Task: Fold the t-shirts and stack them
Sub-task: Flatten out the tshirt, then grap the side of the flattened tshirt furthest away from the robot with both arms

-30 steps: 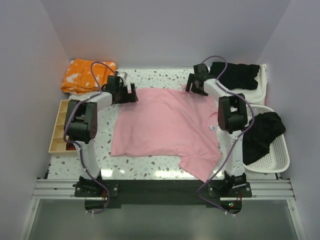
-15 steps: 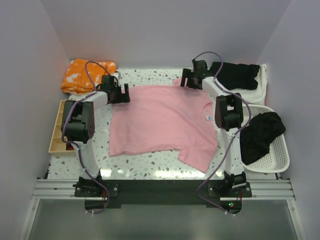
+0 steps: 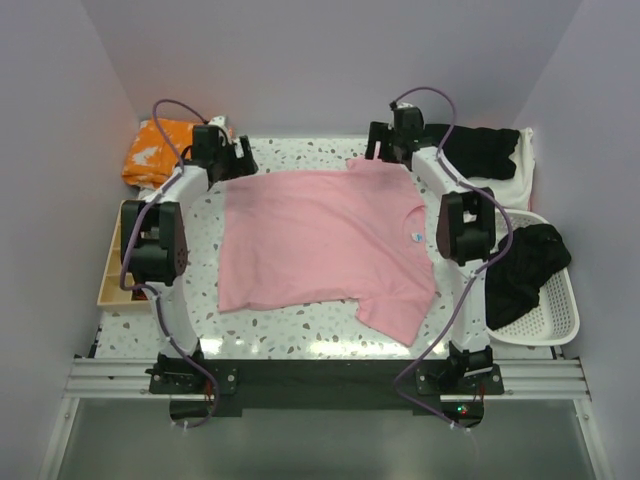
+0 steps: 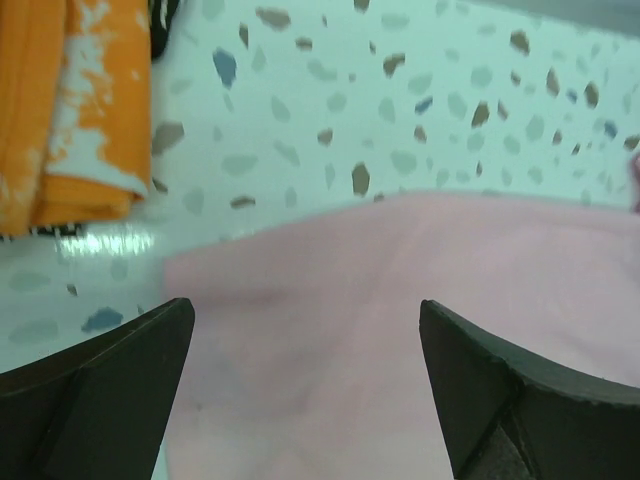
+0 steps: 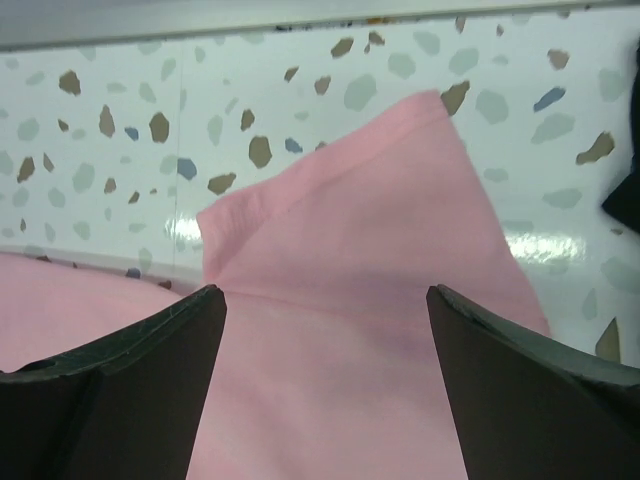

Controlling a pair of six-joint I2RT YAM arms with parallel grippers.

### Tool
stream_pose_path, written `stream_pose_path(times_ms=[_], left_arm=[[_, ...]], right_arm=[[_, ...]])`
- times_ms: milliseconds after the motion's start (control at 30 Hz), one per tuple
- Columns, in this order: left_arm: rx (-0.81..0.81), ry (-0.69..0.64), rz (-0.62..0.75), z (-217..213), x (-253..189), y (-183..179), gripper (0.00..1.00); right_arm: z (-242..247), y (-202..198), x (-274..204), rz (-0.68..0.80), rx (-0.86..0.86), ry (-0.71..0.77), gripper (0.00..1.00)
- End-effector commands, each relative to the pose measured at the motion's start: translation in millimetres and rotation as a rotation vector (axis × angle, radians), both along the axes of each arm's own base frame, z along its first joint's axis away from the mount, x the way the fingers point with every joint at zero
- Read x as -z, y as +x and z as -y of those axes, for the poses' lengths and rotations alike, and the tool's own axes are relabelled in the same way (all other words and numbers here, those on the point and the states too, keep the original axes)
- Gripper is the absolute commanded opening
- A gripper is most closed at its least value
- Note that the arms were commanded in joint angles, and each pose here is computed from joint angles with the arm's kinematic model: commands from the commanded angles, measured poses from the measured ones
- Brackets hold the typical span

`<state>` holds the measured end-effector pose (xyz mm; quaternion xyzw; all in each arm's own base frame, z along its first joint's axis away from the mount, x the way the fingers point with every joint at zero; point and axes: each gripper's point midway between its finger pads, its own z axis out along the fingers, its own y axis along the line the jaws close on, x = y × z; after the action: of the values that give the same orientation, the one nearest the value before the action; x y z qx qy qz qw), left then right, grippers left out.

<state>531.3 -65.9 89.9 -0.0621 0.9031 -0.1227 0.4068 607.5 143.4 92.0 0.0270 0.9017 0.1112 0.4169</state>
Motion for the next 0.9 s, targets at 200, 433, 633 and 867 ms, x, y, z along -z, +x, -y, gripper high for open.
stream_pose_path(times_ms=[200, 433, 633, 867], left_arm=[[-0.137, -0.169, 0.011, -56.0, 14.8, 50.5, 1.0], [-0.126, -0.146, 0.05, -58.2, 12.8, 49.7, 1.0], [-0.115, -0.14, 0.024, -57.1, 24.9, 42.8, 1.0], [-0.078, -0.168, 0.006, -48.3, 35.1, 30.8, 0.9]], right_arm=[[47.5, 51.7, -30.8, 0.111, 0.124, -0.016, 0.88], [63.3, 63.4, -14.4, 0.093, 0.162, 0.019, 0.89], [61.8, 69.2, 15.4, 0.066, 0.157, 0.035, 0.89], [57.6, 69.9, 40.4, 0.029, 0.134, 0.051, 0.9]])
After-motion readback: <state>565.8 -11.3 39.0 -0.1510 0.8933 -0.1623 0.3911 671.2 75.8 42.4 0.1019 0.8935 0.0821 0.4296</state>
